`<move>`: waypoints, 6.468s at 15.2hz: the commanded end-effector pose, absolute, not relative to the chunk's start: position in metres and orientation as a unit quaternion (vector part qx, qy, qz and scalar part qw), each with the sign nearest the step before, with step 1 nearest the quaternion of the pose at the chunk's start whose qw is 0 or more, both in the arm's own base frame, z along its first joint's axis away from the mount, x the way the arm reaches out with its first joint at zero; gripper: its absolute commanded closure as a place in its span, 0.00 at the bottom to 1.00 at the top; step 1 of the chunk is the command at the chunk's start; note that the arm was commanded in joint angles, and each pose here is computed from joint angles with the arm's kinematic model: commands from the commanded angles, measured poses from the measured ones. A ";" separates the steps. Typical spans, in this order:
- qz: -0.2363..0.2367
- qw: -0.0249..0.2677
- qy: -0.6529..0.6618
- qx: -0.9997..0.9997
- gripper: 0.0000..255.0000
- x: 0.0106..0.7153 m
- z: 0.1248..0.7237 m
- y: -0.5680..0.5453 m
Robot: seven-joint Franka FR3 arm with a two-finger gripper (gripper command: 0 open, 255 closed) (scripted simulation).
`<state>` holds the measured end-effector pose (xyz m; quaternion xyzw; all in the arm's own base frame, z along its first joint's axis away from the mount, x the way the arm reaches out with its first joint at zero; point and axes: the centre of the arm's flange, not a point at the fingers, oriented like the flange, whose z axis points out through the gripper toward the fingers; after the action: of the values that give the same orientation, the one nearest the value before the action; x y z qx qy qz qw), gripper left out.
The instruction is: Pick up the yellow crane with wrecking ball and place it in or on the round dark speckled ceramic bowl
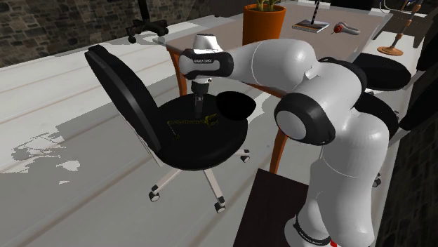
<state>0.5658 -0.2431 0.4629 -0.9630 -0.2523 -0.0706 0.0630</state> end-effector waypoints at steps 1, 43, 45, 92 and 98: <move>-0.046 0.038 -0.204 -0.977 0.00 0.590 0.447 -0.237; -0.037 0.030 -0.186 -0.981 1.00 0.600 0.484 -0.232; -0.037 0.030 -0.186 -0.981 1.00 0.600 0.495 -0.232; -0.060 0.072 -0.182 -0.979 0.00 0.532 0.589 -0.294; -0.060 0.072 -0.182 -0.979 0.00 0.532 0.589 -0.294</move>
<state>0.5325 -0.2939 0.5893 -0.9789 -0.1816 -0.0599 0.0721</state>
